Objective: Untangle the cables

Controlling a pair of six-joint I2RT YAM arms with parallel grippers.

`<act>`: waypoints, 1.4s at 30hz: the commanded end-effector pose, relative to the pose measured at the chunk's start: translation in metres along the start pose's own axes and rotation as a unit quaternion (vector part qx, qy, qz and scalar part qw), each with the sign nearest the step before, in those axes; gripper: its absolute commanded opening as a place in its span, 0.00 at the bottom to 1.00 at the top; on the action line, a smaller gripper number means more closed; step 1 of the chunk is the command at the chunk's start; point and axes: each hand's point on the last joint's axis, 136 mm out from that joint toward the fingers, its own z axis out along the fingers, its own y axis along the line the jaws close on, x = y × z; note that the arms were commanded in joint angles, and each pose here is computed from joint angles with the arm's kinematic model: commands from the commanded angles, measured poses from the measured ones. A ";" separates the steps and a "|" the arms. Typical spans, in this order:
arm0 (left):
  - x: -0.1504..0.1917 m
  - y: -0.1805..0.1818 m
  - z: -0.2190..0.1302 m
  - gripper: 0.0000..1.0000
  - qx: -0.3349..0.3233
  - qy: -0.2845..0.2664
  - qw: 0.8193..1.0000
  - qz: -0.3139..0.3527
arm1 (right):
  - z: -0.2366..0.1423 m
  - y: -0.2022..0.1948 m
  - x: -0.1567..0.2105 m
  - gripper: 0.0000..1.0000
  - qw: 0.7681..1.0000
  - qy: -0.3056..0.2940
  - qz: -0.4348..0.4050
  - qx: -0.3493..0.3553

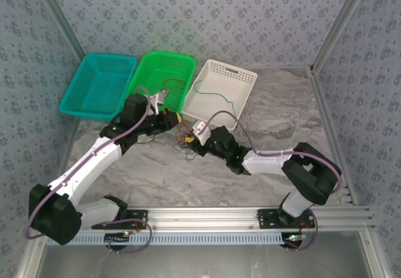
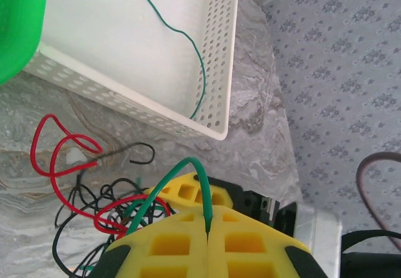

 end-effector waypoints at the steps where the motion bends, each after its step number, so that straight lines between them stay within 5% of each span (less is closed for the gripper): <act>1: -0.018 -0.032 -0.017 0.00 0.070 -0.034 0.997 0.011 | 0.001 -0.006 0.028 0.31 0.995 0.071 -0.066 0.018; 6: -0.022 -0.026 -0.026 0.00 0.070 -0.046 0.996 0.015 | -0.009 -0.005 0.043 0.21 0.987 0.120 -0.111 -0.004; 15: -0.007 -0.004 -0.029 0.00 0.056 -0.045 0.993 0.089 | -0.039 -0.025 0.026 0.03 0.995 0.083 0.031 -0.039; 24: -0.011 0.027 -0.045 0.00 -0.005 -0.119 0.987 0.104 | -0.062 -0.030 0.041 0.00 0.982 0.113 0.123 -0.092; 32: -0.030 0.089 -0.085 0.00 -0.109 -0.232 0.967 0.006 | -0.085 -0.035 0.088 0.01 0.969 0.188 0.149 -0.066; 42: -0.028 0.097 -0.088 0.00 -0.110 -0.226 0.968 -0.025 | -0.106 -0.054 0.110 0.05 0.965 0.208 0.160 0.003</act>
